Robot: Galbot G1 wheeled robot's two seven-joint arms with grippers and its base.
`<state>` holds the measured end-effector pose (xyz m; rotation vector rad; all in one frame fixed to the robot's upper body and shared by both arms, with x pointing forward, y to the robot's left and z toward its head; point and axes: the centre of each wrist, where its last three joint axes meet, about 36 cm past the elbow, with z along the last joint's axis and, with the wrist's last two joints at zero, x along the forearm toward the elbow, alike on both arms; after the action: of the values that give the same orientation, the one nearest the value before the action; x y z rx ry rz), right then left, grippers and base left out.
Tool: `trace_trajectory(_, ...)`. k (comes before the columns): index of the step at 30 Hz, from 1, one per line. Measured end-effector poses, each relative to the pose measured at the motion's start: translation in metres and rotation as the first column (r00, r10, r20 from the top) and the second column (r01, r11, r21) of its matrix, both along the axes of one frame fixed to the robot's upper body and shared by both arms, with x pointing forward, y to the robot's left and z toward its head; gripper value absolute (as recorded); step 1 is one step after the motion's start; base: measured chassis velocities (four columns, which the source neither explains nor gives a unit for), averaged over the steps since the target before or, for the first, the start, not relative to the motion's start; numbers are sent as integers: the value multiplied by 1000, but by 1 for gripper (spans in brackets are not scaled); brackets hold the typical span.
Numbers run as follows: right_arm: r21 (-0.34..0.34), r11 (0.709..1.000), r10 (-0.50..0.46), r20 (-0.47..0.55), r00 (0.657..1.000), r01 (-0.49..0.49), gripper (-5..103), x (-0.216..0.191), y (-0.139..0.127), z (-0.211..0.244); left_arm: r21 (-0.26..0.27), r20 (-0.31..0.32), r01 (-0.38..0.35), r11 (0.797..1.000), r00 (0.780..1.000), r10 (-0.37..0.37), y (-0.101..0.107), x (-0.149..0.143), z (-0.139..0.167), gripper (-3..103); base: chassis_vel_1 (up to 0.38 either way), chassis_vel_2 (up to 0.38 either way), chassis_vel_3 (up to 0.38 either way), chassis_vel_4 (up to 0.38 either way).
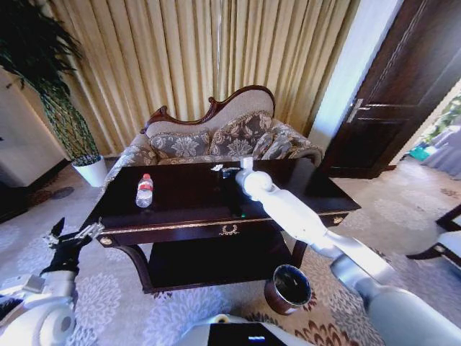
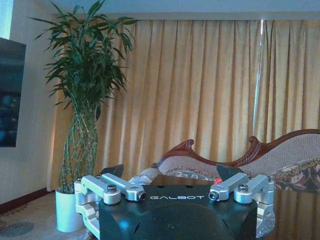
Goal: Move to the front of the table and place the trash on the table into the trash bin.
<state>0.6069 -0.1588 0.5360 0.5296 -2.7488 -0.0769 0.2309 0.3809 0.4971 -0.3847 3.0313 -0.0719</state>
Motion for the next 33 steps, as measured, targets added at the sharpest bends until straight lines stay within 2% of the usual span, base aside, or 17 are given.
trace_trajectory(1,0,1000,0,0,1000,0,0,0,0,0,0,0,0,1000,1000,0,0,0,0,100,0,0,0,0)
trace_trajectory(4,-10,999,-46,26,999,46,0,-6,-24,2,1,0,5,1000,1000,-5,0,1,0,100,0,0,0,0)
trace_trajectory(7,-14,998,-63,36,997,64,0,-8,-32,3,2,1,7,1000,1000,-7,0,1,0,100,0,0,0,0)
trace_trajectory(16,-11,981,-190,127,973,193,0,-21,-96,7,9,-6,15,1000,1000,-15,0,1,1,100,0,0,0,0)
trace_trajectory(17,-11,981,-190,127,973,193,0,-21,-96,7,9,-6,15,1000,1000,-15,0,1,1,100,0,0,0,0)
trace_trajectory(20,-15,976,-212,162,964,217,0,-26,-128,-3,7,2,24,1000,1000,-24,2,1,2,100,0,0,0,0)
trace_trajectory(21,-15,976,-212,162,964,217,0,-26,-128,-3,7,2,24,1000,1000,-24,2,1,2,100,0,0,0,0)
trace_trajectory(23,-1,973,-226,184,956,231,0,-30,-155,-14,6,23,40,999,999,-41,6,3,1,100,0,0,0,0)
trace_trajectory(26,9,971,-238,190,953,241,0,-33,-168,-20,3,34,46,999,998,-46,7,4,1,100,0,0,0,0)
trace_trajectory(28,23,966,-258,195,946,259,0,-42,-193,-34,-8,51,56,998,997,-55,9,6,1,100,0,0,0,0)
trace_trajectory(33,32,962,-273,203,941,272,0,-56,-215,-49,-23,91,82,996,993,-79,9,9,0,100,0,0,0,0)
